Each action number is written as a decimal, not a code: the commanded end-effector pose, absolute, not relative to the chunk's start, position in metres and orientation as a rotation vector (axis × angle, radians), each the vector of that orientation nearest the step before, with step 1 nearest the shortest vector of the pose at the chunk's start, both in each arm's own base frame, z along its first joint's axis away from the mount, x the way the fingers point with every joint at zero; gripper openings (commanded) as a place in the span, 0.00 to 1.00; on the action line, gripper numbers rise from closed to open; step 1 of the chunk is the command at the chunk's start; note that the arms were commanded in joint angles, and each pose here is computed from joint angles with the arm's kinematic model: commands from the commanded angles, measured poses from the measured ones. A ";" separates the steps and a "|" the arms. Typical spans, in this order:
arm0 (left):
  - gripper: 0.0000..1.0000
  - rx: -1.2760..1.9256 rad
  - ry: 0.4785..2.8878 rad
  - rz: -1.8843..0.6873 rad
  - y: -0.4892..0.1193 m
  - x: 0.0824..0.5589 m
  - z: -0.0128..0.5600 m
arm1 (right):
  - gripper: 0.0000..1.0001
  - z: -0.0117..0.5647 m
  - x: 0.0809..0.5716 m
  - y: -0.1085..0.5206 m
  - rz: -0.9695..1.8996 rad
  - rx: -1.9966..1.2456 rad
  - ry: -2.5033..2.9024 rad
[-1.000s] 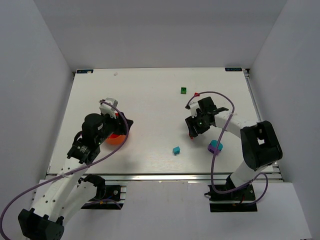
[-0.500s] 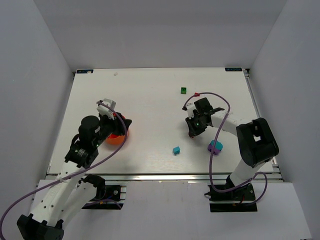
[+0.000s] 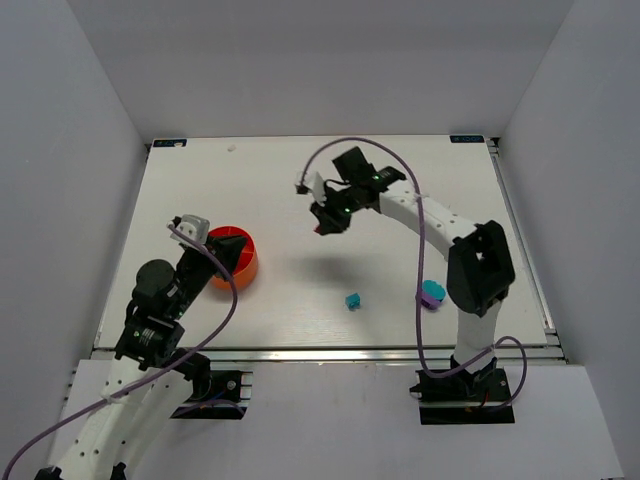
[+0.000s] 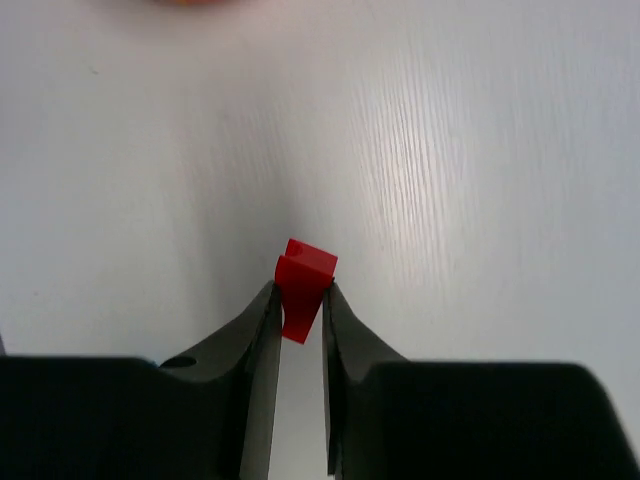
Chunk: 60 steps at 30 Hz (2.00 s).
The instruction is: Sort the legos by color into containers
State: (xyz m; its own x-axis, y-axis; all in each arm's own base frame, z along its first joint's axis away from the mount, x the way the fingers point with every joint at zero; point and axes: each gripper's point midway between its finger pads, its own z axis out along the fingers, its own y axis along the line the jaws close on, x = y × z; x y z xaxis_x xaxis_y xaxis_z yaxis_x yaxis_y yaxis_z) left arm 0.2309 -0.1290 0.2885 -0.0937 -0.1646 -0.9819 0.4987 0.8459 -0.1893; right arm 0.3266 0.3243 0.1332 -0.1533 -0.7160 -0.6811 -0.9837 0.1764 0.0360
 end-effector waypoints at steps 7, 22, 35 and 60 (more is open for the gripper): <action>0.42 0.205 1.521 -0.492 -0.111 0.232 0.297 | 0.00 0.195 0.291 0.468 0.947 -1.835 1.457; 0.51 0.188 1.480 -0.482 -0.105 0.227 0.306 | 0.03 0.215 0.272 0.564 1.120 -1.571 1.378; 0.52 0.194 1.477 -0.483 -0.106 0.226 0.307 | 0.18 0.197 0.290 0.587 1.125 -1.439 1.449; 0.11 0.218 1.478 -0.504 -0.111 0.224 0.307 | 0.00 0.239 0.395 0.457 0.895 -1.075 1.718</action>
State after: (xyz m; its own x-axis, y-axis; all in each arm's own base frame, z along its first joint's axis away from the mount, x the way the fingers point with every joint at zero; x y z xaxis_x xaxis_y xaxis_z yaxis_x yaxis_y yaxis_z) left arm 0.2230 -0.1089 0.3087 0.0125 -0.1966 -0.9804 0.4396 0.8817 -0.1712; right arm 0.3650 0.4982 0.2013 -0.2155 -0.3424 -0.9145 -0.9595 0.2484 0.1331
